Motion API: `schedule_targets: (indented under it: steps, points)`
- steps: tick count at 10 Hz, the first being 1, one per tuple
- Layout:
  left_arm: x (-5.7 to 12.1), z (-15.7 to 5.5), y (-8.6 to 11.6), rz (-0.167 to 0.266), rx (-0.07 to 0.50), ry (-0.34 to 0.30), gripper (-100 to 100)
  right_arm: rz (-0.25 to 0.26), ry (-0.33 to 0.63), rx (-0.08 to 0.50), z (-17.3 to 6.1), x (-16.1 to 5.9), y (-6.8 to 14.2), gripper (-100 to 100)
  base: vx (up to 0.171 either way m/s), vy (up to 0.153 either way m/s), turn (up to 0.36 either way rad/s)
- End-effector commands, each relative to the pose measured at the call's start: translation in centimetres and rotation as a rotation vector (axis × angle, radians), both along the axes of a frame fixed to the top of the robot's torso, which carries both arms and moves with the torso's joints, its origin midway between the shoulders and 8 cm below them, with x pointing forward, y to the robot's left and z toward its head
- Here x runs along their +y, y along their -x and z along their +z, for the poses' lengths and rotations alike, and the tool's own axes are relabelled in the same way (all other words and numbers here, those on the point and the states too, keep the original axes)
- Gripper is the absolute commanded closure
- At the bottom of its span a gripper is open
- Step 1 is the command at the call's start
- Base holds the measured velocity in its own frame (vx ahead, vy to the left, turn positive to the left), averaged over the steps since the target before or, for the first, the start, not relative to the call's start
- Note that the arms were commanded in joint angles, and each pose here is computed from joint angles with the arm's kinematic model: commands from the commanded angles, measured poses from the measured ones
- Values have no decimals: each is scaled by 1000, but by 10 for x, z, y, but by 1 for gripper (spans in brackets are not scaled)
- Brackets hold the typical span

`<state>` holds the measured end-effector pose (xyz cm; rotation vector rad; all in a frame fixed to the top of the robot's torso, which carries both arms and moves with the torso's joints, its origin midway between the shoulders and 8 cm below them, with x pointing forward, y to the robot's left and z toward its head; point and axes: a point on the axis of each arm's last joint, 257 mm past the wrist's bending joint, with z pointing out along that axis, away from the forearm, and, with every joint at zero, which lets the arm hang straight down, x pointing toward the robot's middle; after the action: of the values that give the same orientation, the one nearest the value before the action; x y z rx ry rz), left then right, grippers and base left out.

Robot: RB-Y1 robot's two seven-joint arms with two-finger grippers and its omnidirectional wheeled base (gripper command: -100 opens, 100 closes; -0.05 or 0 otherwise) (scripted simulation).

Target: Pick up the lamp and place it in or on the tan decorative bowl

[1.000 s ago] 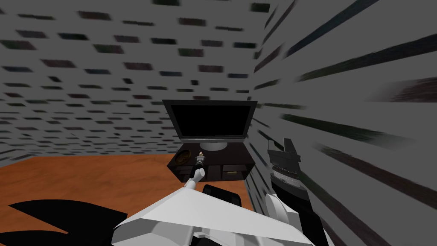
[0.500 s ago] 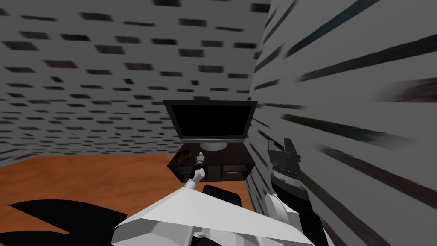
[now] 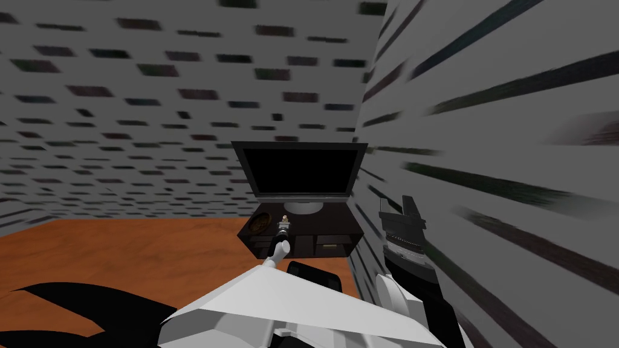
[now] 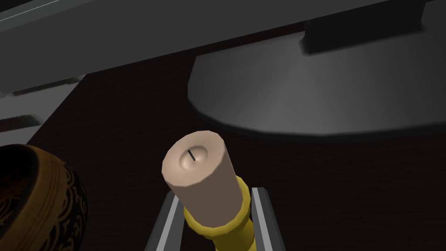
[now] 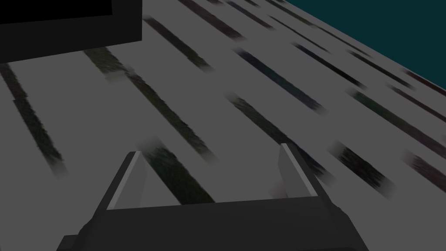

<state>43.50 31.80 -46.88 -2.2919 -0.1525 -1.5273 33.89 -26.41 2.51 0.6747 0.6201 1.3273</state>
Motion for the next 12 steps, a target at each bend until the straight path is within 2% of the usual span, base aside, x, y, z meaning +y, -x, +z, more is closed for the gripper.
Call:
schedule_targets:
  steps: [1,2,3,4,5,6,7,8,9,10,11,12]
  points:
    - [-2,1,3,7,-2,8,100,0,0,0,0,0,0,0,12,9,13]
    - [-8,3,6,-10,-3,-10,100,0,0,0,0,0,0,0,15,15,24]
    - [-6,1,7,4,-3,7,100,0,0,0,0,0,0,0,13,12,8]
    - [-12,3,11,-12,-3,-9,100,0,0,0,0,0,0,0,17,13,22]
    - [-11,2,12,1,-2,8,100,0,0,0,0,0,0,0,15,11,8]
    - [-18,3,16,-15,0,-6,100,0,0,0,0,0,0,0,22,11,18]
    - [-17,1,17,-2,1,11,100,0,0,0,0,0,0,0,18,9,9]
    - [-24,2,22,-17,4,0,100,0,0,0,0,0,0,0,15,13,22]
    - [-23,0,23,-5,6,16,100,0,0,0,0,0,0,0,11,11,11]
    - [-31,1,28,-20,11,7,100,0,0,0,0,0,0,0,17,13,18]
    - [-30,-1,30,-9,13,23,100,0,0,0,0,0,0,0,15,10,9]
    - [-39,-1,35,-26,19,15,100,0,0,0,0,0,0,0,20,14,22]
